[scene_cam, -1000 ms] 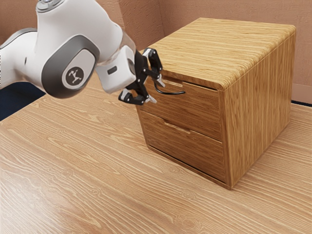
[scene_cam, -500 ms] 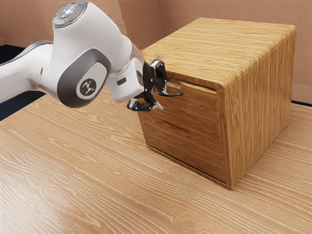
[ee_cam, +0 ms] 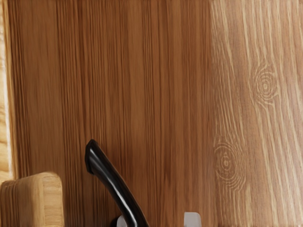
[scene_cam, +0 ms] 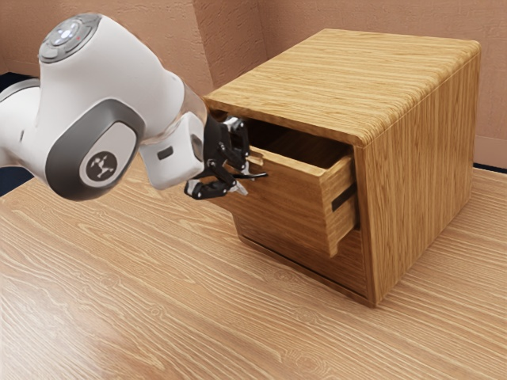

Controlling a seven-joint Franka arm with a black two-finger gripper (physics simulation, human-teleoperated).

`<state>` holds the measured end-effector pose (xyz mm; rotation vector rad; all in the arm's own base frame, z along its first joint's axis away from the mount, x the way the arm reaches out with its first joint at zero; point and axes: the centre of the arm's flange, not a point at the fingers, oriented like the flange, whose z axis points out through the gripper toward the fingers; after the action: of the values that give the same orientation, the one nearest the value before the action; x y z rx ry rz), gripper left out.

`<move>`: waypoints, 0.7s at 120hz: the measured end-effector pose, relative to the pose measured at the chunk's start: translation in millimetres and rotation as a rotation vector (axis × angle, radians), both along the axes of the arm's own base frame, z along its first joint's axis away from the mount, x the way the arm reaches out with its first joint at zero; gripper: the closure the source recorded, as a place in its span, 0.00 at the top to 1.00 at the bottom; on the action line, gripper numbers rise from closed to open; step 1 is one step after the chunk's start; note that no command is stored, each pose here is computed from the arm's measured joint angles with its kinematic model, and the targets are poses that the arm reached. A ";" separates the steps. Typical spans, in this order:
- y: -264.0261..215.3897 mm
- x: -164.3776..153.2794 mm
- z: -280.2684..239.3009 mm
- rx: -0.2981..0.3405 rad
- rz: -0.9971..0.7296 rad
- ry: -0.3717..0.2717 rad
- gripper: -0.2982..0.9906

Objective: Pull the drawer handle with one arm to open the drawer

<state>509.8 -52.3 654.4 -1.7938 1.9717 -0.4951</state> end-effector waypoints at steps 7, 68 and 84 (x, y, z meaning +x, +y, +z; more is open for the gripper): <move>0.5 -6.2 -0.3 0.000 0.002 0.002 0.15; 9.8 -63.8 2.3 -0.001 0.029 0.001 0.17; 13.4 -79.1 5.1 0.000 0.039 -0.005 0.18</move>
<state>430.7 -38.9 659.5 -1.8260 1.9291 -0.4870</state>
